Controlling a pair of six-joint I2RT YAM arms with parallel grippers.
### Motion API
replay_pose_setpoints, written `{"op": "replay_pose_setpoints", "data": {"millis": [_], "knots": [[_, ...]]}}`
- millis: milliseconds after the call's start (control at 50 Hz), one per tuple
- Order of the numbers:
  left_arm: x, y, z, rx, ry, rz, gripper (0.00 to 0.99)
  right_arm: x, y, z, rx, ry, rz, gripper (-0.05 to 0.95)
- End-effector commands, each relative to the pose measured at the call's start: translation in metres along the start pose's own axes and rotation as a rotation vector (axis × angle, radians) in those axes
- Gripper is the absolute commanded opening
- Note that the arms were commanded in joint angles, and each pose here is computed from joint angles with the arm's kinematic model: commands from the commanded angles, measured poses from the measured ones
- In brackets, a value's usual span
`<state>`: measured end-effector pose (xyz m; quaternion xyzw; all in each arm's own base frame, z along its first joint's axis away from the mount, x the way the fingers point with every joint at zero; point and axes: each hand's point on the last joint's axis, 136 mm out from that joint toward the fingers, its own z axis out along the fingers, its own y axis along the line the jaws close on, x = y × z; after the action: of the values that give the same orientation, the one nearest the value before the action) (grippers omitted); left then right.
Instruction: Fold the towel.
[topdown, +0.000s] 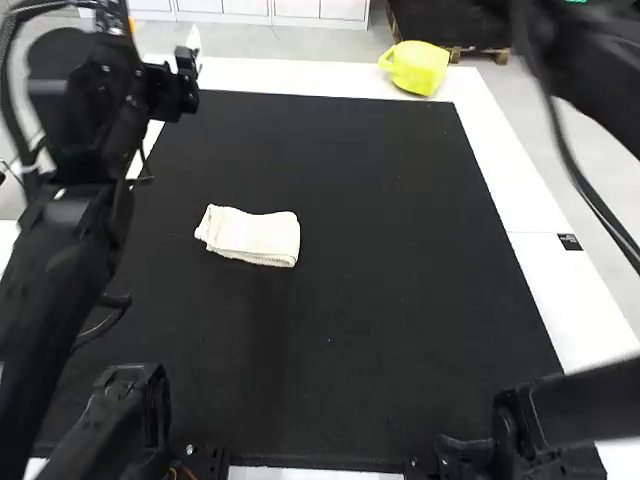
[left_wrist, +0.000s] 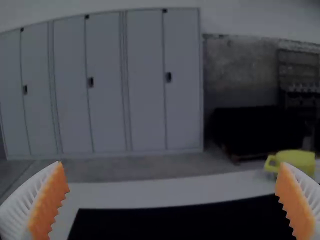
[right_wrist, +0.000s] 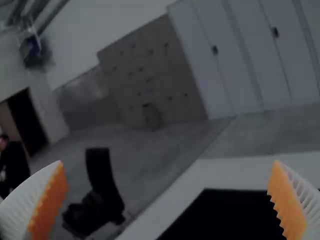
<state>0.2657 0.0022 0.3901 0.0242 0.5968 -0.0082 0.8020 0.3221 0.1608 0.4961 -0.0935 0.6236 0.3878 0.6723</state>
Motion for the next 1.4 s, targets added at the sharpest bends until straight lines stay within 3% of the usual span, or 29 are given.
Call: {"op": "replay_pose_setpoints", "data": {"millis": [0,140,380,540,680,740,800,880,960,1020,1080,1160,1280,1320,1380], "knots": [[-0.043,-0.004,-0.024,-0.003,-0.112,0.005,0.969,-0.047,0.014,-0.062,0.049,-0.155,-0.09,0.92],[-0.064,-0.011,-0.057,0.01,-0.192,0.02,0.969,-0.061,0.041,-0.129,0.077,-0.241,-0.149,0.92],[-0.085,-0.018,-0.109,0.01,-0.341,0.04,0.969,-0.035,0.086,-0.229,0.068,-0.402,-0.26,0.92],[-0.084,-0.018,-0.116,0.007,-0.326,0.035,0.969,-0.026,0.117,-0.285,0.074,-0.545,-0.394,0.92],[-0.091,-0.004,-0.119,-0.08,-0.349,0.033,0.969,-0.029,0.071,-0.289,0.357,-0.522,-0.444,0.92],[-0.085,-0.004,-0.116,-0.079,-0.336,0.044,0.969,-0.028,0.053,-0.288,0.444,-0.52,-0.497,0.92],[-0.07,-0.004,-0.109,-0.086,-0.319,0.119,0.969,-0.02,0.024,-0.282,0.567,-0.476,-0.611,0.92],[-0.042,-0.007,-0.097,-0.075,-0.287,0.255,0.969,-0.004,-0.026,-0.282,0.744,-0.462,-0.568,0.92],[-0.014,-0.004,-0.088,-0.075,-0.253,0.236,0.969,0.022,-0.063,-0.271,0.826,-0.394,-0.626,0.92],[0.014,-0.003,-0.081,-0.075,-0.196,0.273,0.969,0.051,-0.081,-0.253,0.792,-0.303,-0.663,0.92],[0.031,0.009,-0.079,-0.143,-0.172,0.279,0.969,0.072,-0.096,-0.243,0.765,-0.283,-0.641,0.92],[0.046,0.042,-0.085,-0.34,-0.175,0.264,0.969,0.09,-0.114,-0.238,0.767,-0.329,-0.641,0.92],[0.066,0.079,-0.102,-0.581,-0.156,0.272,0.969,0.123,-0.138,-0.234,0.785,-0.277,-0.632,0.92],[0.072,0.086,-0.107,-0.626,-0.16,0.262,0.969,0.131,-0.147,-0.237,0.812,-0.278,-0.629,0.92],[0.09,0.087,-0.104,-0.618,-0.103,0.237,0.969,0.138,-0.157,-0.242,0.854,-0.294,-0.626,0.92]]}}
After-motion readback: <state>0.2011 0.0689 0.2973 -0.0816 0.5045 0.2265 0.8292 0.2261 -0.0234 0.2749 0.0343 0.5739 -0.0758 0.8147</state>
